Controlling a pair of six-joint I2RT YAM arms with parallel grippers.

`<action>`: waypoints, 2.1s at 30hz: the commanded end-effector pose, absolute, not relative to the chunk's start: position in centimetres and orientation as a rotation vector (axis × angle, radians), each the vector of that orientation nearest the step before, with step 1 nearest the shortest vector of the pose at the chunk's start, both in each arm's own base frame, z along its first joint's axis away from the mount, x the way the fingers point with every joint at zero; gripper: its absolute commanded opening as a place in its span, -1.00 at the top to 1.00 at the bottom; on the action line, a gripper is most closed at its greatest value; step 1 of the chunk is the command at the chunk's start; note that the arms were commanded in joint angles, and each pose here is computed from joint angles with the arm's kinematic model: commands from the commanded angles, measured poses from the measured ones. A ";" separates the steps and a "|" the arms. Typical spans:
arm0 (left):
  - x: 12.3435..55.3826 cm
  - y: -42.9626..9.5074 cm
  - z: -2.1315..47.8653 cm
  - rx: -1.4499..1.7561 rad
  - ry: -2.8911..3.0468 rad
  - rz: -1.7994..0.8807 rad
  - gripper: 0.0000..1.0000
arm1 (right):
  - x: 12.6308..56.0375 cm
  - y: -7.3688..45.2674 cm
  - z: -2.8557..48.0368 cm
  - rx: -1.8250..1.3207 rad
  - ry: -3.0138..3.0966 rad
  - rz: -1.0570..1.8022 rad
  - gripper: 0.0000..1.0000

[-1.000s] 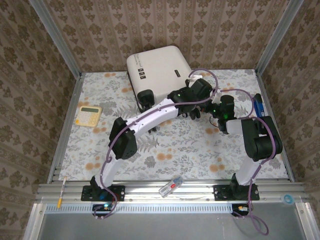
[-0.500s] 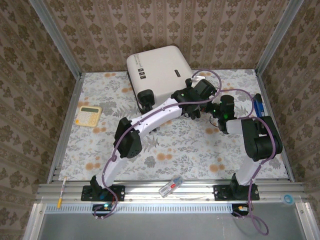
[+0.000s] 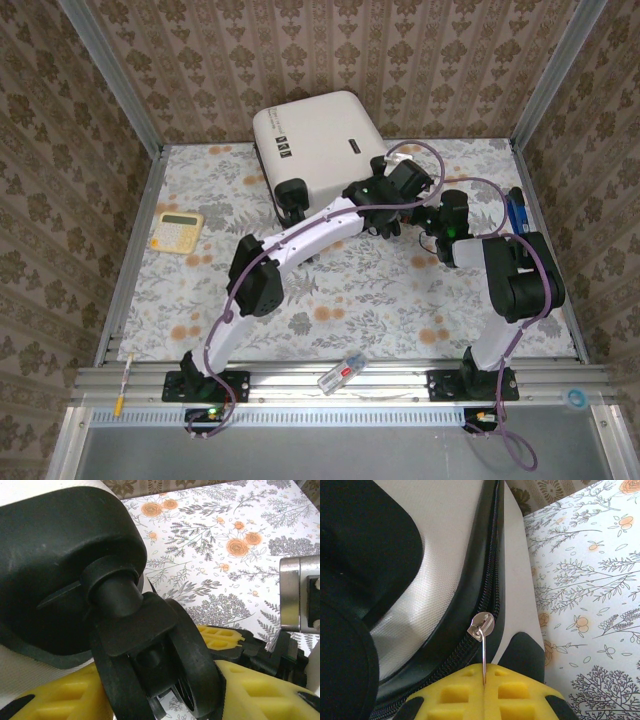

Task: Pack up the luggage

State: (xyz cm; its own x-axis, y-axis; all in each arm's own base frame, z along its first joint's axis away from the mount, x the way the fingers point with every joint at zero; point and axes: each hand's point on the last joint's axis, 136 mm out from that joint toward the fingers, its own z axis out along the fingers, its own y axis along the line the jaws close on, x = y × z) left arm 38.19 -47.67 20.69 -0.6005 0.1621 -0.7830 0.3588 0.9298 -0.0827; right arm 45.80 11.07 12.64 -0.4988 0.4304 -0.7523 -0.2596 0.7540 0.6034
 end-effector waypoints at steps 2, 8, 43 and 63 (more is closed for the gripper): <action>40.2 -44.1 20.3 0.447 2.187 -0.102 0.37 | 45.7 12.4 13.7 0.048 1.899 0.872 1.00; 39.1 -43.1 20.7 0.525 2.144 -0.097 0.45 | 45.6 12.3 14.3 0.037 1.897 0.856 1.00; 26.0 -34.9 19.1 0.963 1.916 -0.501 0.52 | 45.4 16.5 16.7 -0.129 1.934 0.707 1.00; 28.9 -35.0 21.3 0.741 1.826 -0.587 -0.36 | 43.8 17.7 15.3 -0.170 1.954 0.785 1.00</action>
